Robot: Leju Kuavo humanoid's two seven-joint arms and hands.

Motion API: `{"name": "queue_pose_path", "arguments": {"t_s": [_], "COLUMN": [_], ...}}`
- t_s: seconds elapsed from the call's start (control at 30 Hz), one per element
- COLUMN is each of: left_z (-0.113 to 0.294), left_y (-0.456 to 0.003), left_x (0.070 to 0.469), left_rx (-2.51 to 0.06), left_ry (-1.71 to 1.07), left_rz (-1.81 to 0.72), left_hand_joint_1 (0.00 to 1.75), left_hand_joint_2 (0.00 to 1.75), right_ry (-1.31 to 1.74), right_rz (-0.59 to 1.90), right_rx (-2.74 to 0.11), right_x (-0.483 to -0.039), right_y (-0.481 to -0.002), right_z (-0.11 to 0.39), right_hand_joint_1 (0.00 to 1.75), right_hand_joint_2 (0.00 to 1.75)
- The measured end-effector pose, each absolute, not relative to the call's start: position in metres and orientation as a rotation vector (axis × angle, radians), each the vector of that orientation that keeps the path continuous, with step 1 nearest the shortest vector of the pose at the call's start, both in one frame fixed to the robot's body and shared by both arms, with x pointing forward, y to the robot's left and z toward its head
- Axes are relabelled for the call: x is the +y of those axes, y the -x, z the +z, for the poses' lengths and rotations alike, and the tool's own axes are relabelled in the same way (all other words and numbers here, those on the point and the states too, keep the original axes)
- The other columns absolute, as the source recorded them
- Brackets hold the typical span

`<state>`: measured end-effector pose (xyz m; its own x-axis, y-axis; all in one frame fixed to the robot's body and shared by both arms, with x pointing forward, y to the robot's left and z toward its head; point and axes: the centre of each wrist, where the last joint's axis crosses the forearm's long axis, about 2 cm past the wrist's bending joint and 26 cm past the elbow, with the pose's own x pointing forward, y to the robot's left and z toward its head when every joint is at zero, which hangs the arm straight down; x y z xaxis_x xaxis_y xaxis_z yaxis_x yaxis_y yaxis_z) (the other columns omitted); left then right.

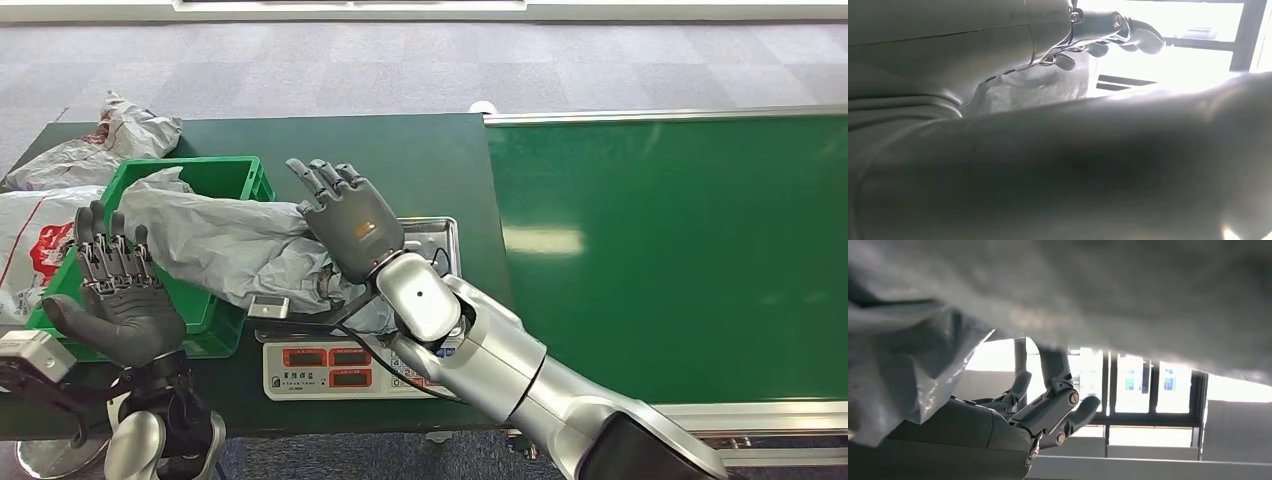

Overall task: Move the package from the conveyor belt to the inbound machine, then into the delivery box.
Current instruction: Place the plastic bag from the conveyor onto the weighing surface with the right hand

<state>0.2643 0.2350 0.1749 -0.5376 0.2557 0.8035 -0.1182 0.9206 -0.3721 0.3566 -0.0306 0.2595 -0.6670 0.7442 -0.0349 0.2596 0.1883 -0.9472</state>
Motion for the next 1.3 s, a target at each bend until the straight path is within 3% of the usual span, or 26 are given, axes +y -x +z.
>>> {"name": "queue_pose_path", "arguments": {"t_s": [0.3, 0.57, 0.7, 0.93, 1.3], "left_z": [0.169, 0.163, 0.162, 0.163, 0.163], "left_y": [-0.259, -0.252, -0.252, -0.253, -0.253], "left_x": [0.236, 0.236, 0.236, 0.236, 0.236], "left_rx": [-2.053, -2.026, -2.019, -2.013, -2.014], "left_ry": [0.083, 0.066, 0.065, 0.058, 0.057], "left_rz": [0.428, 0.386, 0.373, 0.361, 0.36], "left_hand_joint_1": [0.0, 0.0, 0.0, 0.0, 0.0], "left_hand_joint_2": [0.0, 0.0, 0.0, 0.0, 0.0], "right_ry": [1.104, 1.229, 1.299, 1.367, 1.395], "right_rz": [1.577, 1.487, 1.452, 1.4, 1.377], "right_rx": [-1.796, -1.596, -1.496, -1.349, -1.322], "right_x": [-0.045, -0.079, -0.099, -0.144, -0.161], "right_y": [-0.365, -0.385, -0.395, -0.415, -0.421], "right_z": [0.247, 0.245, 0.245, 0.238, 0.234], "right_hand_joint_1": [0.0, 0.0, 0.0, 0.0, 0.0], "right_hand_joint_2": [1.75, 1.75, 0.0, 0.0, 0.0]}}
